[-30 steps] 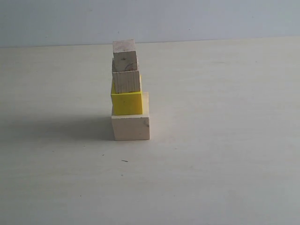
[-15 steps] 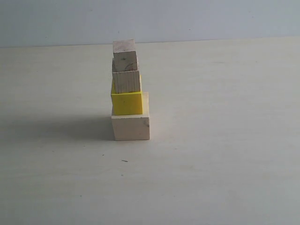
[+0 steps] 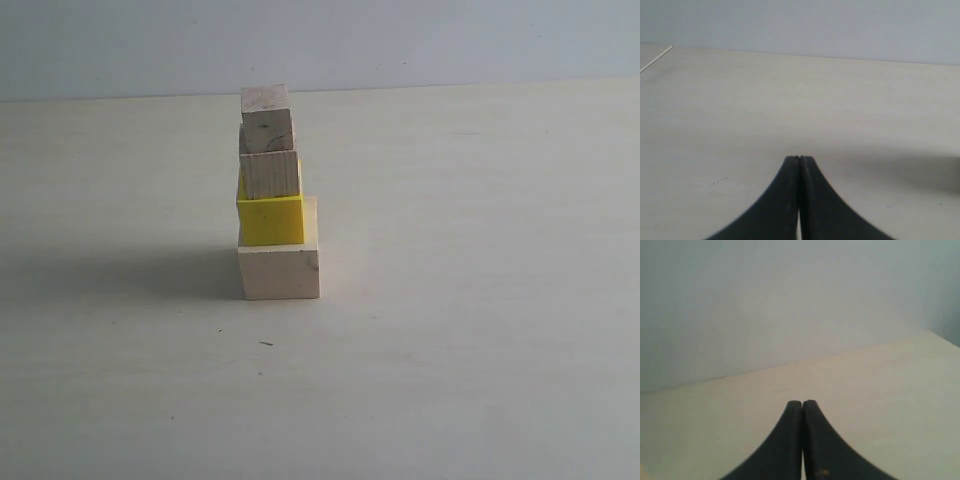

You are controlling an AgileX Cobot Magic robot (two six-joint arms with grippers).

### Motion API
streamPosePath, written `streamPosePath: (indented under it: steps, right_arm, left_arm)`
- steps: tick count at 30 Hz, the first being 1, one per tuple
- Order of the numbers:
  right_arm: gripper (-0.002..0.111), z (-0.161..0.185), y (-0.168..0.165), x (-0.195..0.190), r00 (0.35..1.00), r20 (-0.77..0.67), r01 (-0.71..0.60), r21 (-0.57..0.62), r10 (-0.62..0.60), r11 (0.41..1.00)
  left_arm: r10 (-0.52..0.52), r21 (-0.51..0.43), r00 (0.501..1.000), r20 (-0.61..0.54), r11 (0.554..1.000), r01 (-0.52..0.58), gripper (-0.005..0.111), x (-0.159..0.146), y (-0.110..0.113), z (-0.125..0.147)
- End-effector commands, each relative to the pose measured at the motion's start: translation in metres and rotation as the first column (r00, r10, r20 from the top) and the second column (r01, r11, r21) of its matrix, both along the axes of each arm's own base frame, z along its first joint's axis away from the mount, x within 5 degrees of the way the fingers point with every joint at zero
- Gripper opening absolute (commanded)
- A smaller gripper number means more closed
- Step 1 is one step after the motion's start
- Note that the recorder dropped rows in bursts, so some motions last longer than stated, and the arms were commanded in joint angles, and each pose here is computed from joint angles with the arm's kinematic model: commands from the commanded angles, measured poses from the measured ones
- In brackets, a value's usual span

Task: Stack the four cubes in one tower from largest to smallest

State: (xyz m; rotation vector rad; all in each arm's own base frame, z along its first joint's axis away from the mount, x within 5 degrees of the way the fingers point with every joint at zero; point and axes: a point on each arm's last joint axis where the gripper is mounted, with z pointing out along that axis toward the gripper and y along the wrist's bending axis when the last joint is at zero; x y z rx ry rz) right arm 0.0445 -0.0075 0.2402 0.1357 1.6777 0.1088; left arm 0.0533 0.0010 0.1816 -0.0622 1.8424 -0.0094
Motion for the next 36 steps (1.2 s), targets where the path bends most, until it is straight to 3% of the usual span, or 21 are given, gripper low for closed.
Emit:
streamPosePath:
  steps: [1, 17, 25, 36]
  right_arm:
    - [0.000, -0.011, 0.015, 0.003, 0.985, 0.016, -0.168, -0.166, 0.173, 0.972]
    - [0.000, -0.029, 0.016, 0.006, 0.983, -0.038, -0.183, -0.141, 0.179, 0.973]
    - [0.000, -0.044, 0.011, 0.008, 0.992, -0.103, -0.078, -0.093, 0.068, 0.993]
    - [0.000, -0.058, 0.010, 0.009, 0.988, -0.143, -0.069, -0.079, 0.057, 0.994]
  left_arm:
    - [0.004, -0.001, 1.000, 0.008, 1.000, -0.004, 0.000, 0.000, 0.000, 0.000]
    - [0.004, -0.001, 1.000, 0.008, 1.000, -0.004, 0.000, 0.000, 0.000, 0.000]
    - [0.004, -0.001, 1.000, 0.008, 1.000, -0.004, 0.000, 0.000, 0.000, 0.000]
    - [0.004, -0.001, 1.000, 0.008, 1.000, -0.004, 0.000, 0.000, 0.000, 0.000]
